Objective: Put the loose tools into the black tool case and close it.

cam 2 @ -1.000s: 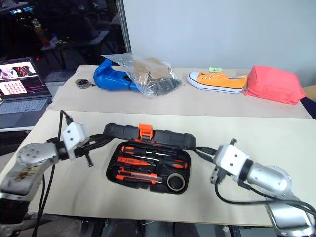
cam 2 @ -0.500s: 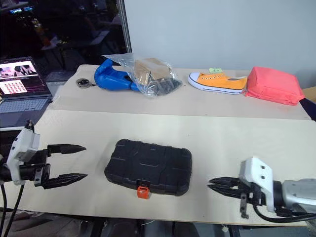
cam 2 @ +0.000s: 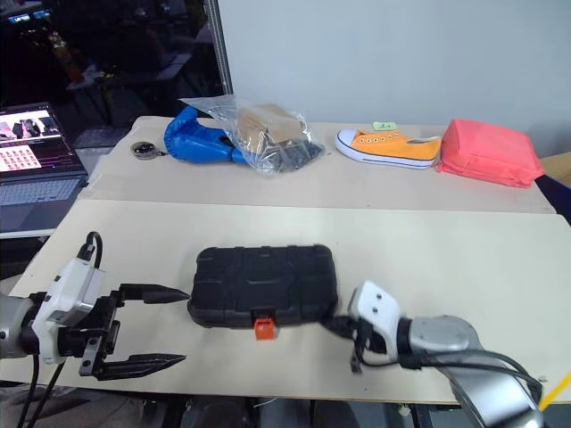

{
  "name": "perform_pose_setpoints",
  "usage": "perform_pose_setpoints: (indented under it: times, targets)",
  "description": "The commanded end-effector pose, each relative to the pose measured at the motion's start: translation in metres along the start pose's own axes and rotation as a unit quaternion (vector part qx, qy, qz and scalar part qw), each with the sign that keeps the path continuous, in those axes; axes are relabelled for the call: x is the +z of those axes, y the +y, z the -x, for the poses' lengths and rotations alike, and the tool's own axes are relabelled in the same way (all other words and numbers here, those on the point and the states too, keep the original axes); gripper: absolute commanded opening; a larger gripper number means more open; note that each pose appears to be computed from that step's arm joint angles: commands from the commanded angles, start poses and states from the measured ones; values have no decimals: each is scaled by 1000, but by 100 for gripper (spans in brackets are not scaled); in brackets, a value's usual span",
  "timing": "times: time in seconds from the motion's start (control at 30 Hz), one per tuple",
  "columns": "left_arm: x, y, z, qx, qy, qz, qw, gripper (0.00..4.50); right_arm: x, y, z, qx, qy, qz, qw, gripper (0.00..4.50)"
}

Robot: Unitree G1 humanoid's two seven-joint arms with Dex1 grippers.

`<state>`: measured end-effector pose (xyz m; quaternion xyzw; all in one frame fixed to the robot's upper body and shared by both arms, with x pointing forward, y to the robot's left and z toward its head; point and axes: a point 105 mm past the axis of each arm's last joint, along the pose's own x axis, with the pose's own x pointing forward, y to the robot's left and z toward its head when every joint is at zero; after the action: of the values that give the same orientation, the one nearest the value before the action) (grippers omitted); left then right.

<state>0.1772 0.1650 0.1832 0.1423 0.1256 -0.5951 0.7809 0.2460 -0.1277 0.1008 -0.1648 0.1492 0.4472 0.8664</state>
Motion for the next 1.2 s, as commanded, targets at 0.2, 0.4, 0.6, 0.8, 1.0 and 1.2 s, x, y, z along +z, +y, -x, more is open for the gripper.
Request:
perform_pose_setpoints:
  times: [0.2,0.4,0.6,0.8,1.0,1.2]
  targets:
    - [9,13,-30,47,-43,9,998,450,21,-65,-42,-168,-51,-43,983,6]
    - [-9,36,-51,87,-44,34,995,450,21,-74,-16,-150,-42,-37,987,48]
    - [-29,51,-66,66,-28,39,997,450,33,-29,-5,-50,-43,-63,996,253]
    - [-51,57,-65,29,14,24,999,450,27,11,-38,-36,-24,-103,994,449]
    - [-49,60,-64,15,19,11,1000,450,30,20,-57,-82,-34,-131,987,449]
    - [-47,61,-62,8,22,7,1000,450,34,21,-67,-109,-44,-151,982,449]
